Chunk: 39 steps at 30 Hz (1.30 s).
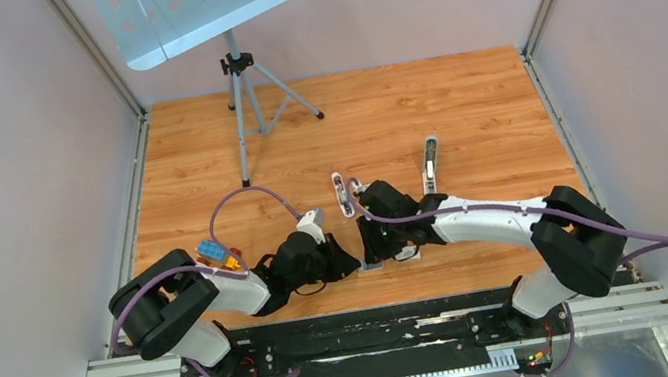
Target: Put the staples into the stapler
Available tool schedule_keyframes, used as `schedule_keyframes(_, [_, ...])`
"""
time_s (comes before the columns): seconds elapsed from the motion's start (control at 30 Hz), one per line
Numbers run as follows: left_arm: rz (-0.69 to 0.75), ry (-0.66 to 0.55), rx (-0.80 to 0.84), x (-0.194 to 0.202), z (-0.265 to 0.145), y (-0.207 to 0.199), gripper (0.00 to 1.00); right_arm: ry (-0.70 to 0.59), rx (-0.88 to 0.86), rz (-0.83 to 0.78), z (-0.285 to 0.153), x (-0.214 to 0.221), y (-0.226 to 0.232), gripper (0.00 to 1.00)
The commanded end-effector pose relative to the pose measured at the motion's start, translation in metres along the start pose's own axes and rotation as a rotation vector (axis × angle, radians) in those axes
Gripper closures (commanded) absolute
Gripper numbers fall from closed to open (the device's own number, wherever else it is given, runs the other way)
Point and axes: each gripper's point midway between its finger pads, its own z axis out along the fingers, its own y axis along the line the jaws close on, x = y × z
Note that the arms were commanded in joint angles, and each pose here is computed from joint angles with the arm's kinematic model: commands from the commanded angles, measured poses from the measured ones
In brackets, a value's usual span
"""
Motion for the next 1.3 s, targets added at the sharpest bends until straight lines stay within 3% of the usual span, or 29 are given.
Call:
schedule_keyframes(0.0, [0.013, 0.020, -0.047, 0.005, -0.001, 0.011, 0.85, 0.040, 0.051, 0.031, 0.003, 0.007, 0.002, 0.73])
schedule_keyframes(0.67, [0.022, 0.017, -0.045, 0.004, -0.004, 0.010, 0.85, 0.109, 0.202, 0.027, 0.018, 0.017, -0.012, 0.73])
schedule_keyframes(1.27, [0.044, -0.006, -0.059, -0.004, -0.012, 0.008, 0.82, 0.063, 0.164, -0.024, 0.008, 0.006, -0.001, 0.86])
